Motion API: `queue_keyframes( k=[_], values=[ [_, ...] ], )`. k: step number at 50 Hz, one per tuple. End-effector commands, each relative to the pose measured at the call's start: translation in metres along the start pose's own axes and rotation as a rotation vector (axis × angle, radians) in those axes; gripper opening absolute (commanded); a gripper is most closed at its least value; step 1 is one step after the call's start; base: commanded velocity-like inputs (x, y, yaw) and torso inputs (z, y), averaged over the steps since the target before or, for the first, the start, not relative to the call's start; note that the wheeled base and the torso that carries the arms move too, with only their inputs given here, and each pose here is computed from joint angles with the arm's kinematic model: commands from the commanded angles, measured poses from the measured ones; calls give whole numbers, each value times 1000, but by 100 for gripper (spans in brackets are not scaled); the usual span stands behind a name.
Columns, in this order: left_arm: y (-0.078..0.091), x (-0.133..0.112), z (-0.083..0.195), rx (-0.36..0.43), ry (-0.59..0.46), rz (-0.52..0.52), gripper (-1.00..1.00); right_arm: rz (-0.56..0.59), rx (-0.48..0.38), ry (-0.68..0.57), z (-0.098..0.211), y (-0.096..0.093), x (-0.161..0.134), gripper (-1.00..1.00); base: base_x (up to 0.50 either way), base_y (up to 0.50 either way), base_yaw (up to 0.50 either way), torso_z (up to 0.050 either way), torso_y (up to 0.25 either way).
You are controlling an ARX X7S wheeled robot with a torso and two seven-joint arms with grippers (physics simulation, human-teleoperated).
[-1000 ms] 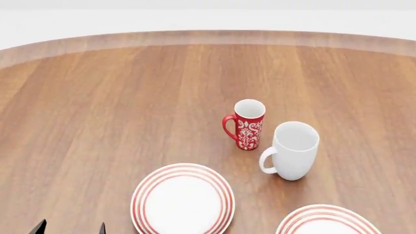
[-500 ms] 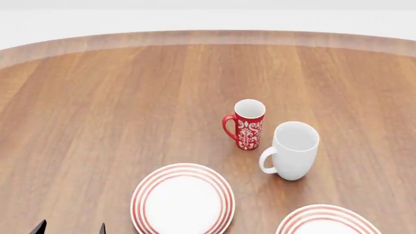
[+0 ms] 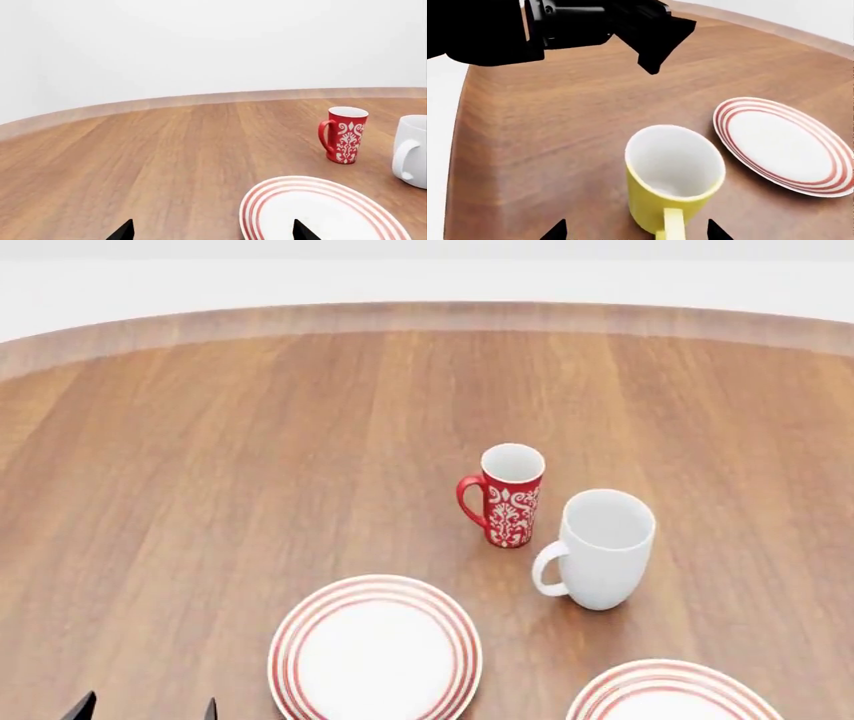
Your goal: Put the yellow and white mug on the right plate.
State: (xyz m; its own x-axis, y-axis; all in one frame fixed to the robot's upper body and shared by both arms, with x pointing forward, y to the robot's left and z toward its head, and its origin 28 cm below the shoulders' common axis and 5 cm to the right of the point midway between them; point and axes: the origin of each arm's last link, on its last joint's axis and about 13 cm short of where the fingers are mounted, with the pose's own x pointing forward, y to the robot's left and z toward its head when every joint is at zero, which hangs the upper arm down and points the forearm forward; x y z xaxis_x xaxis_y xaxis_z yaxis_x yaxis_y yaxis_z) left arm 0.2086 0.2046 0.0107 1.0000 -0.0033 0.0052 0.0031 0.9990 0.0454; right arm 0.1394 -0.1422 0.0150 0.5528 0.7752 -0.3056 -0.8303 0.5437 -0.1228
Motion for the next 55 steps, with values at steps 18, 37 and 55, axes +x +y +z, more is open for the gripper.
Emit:
queue_keyframes(
  k=[18,37,55],
  values=[
    [1,0,0,-3,2,3,100,-60,47,35,-6,-24,0,100,0,0,0,0,0],
    [1,1,-2,1,6,2,100,-41,31,61,-13,-32,16,100,0,0,0,0,0],
    [2,1,-3,2,8,4,100,-19,37,74,-21,-32,27,100,0,0,0,0,0]
  ],
)
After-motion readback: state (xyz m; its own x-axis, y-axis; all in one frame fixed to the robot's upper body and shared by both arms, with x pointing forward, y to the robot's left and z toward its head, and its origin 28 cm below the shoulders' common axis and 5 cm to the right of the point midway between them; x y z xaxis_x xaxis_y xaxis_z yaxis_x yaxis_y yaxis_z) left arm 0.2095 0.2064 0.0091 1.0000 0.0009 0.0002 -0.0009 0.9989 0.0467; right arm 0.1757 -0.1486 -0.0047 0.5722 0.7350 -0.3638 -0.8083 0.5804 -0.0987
